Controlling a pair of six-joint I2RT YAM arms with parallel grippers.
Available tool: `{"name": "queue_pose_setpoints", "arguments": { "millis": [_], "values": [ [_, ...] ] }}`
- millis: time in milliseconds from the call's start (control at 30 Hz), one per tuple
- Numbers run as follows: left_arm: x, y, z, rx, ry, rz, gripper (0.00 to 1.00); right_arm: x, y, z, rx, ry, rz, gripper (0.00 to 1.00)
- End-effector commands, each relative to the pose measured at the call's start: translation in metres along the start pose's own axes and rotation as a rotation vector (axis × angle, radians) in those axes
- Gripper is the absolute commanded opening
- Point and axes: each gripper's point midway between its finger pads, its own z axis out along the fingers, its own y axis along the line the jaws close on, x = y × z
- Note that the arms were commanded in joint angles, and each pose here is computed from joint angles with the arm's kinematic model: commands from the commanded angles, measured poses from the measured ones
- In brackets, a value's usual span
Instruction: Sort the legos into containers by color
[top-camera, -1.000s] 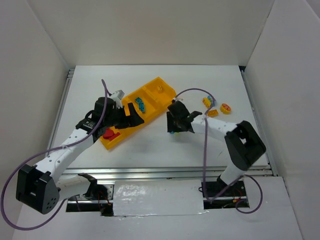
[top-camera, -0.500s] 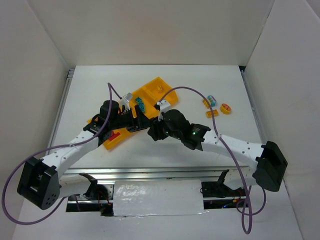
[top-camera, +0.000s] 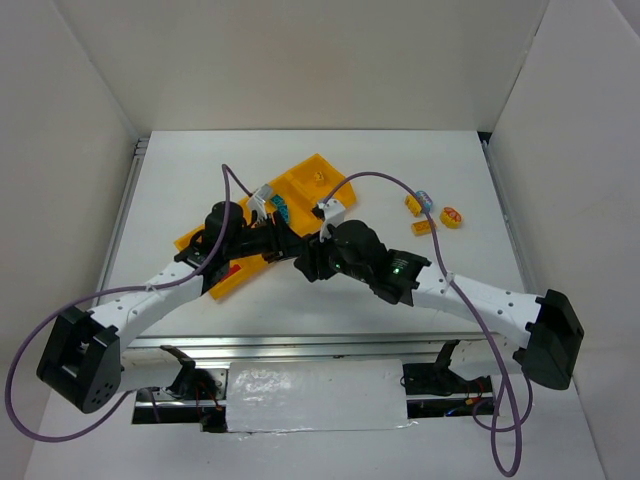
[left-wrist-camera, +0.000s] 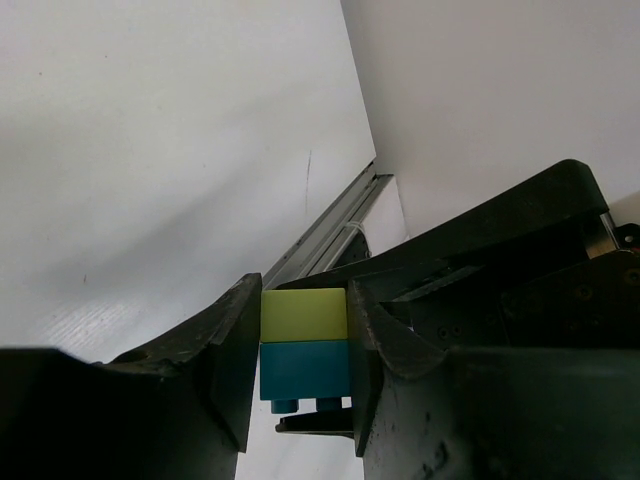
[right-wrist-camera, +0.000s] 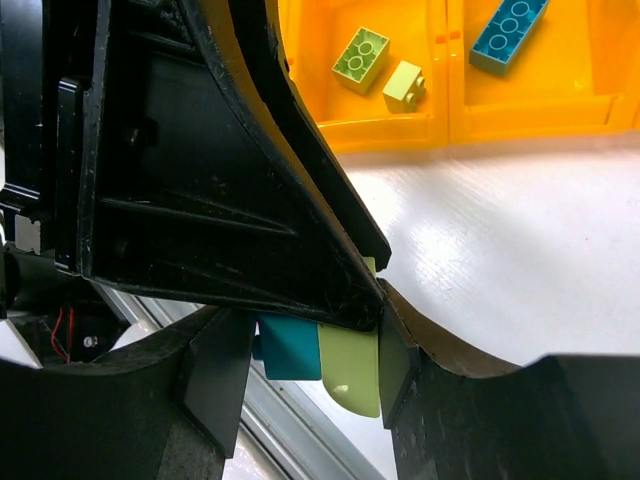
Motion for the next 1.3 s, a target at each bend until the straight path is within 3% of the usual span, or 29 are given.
{"name": "queue_pose_setpoints", "arguments": {
  "millis": [0,33,100,200,233,333,600,733,900,1267],
  "values": [
    [0.017,-0.018,-0.001,0.103,0.075,0.034,0.05,-0.044,0.002,-0.002,0.018,-0.161,0.04,0.05],
    [0.019,-0.023,-0.002,0.125,0.085,0.043,0.0,-0.041,0.003,0.0,0.013,-0.151,0.038,0.06],
    [0.018,-0.03,-0.004,0.157,0.089,0.062,0.0,-0.04,0.005,0.001,0.002,-0.146,0.041,0.11],
    [0.016,-0.042,-0.009,0.196,0.075,0.099,0.0,-0.035,0.009,0.0,-0.03,-0.135,0.043,0.42],
    [0.014,-0.043,-0.01,0.199,0.066,0.11,0.0,-0.037,0.013,-0.002,-0.055,-0.153,0.049,0.63],
    [0.012,-0.047,-0.013,0.195,0.051,0.135,0.0,-0.036,0.019,-0.006,-0.102,-0.138,0.047,0.99],
    [0.009,-0.054,-0.018,0.216,0.041,0.179,0.0,-0.032,0.0,-0.022,-0.202,-0.1,0.126,1.0],
    [0.011,-0.064,-0.022,0.281,0.068,0.268,0.0,-0.022,0.021,-0.062,-0.543,-0.048,0.143,1.0],
    [0.015,-0.083,-0.031,0.376,0.083,0.359,0.0,-0.019,0.047,-0.097,-0.781,-0.019,0.096,0.98],
    [0.022,-0.111,-0.05,0.524,0.084,0.433,0.0,-0.02,0.048,-0.095,-0.81,-0.019,0.148,0.84]
  ]
}}
